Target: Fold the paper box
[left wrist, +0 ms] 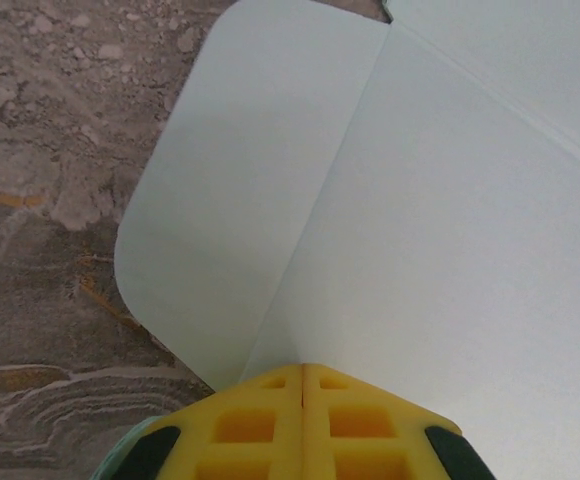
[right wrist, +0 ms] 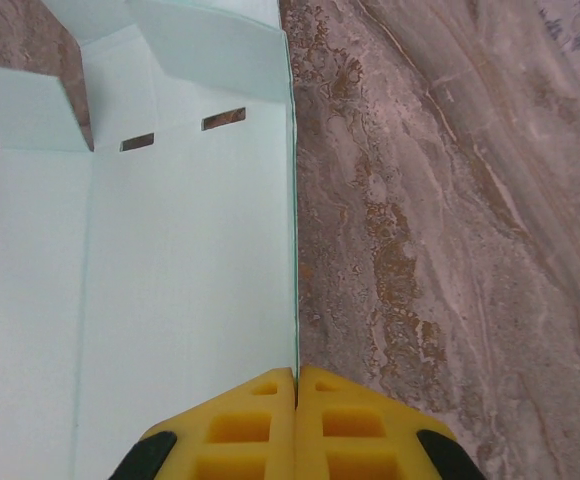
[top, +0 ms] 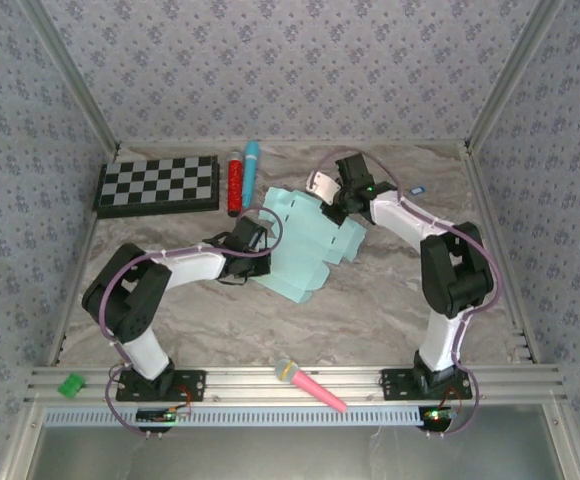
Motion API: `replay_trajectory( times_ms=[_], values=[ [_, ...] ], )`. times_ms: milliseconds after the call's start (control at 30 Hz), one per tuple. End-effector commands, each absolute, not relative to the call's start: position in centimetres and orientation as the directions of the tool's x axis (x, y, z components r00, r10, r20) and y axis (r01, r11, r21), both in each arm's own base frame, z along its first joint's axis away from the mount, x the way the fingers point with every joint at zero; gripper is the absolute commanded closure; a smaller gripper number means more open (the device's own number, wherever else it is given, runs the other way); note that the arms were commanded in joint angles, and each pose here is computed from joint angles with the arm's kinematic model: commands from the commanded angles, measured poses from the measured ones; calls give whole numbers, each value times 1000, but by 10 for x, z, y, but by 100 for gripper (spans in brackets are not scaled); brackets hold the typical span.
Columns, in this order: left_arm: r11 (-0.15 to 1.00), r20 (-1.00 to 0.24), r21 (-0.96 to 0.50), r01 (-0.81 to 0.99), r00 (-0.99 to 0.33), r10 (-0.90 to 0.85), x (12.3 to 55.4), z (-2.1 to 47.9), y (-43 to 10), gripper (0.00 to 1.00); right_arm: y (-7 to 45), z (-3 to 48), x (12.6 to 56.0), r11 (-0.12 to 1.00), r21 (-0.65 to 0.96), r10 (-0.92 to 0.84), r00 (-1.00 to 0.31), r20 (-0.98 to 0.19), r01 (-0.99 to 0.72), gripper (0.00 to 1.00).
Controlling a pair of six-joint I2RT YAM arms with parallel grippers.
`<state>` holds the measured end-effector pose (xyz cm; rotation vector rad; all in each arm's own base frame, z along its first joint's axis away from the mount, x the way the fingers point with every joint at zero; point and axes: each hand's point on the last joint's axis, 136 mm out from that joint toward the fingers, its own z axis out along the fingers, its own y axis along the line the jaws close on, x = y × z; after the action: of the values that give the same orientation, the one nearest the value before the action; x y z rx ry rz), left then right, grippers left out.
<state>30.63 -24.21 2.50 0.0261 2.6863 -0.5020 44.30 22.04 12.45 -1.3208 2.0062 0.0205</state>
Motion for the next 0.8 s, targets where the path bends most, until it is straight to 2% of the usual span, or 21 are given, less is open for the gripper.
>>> replay_trajectory(
  times_ms=[0, 400, 600, 767],
  values=[
    [929, -368, -365, 67, -926, -77, 304, 16, -248, 100, 225, 151, 451, 459, -502, -808, -109, -578, -733, 99],
    [915, -384, -399, 53, -916, -115, 312, 22, -263, 100, 244, 149, 433, 339, -736, -886, 64, -459, -586, 99],
    [910, -385, -410, 55, -915, -119, 313, 22, -269, 100, 253, 139, 425, 265, -813, -923, 108, -370, -518, 99],
    [908, -389, -415, 53, -913, -125, 315, 23, -270, 100, 261, 135, 416, 241, -844, -926, 146, -347, -478, 99]
  ],
)
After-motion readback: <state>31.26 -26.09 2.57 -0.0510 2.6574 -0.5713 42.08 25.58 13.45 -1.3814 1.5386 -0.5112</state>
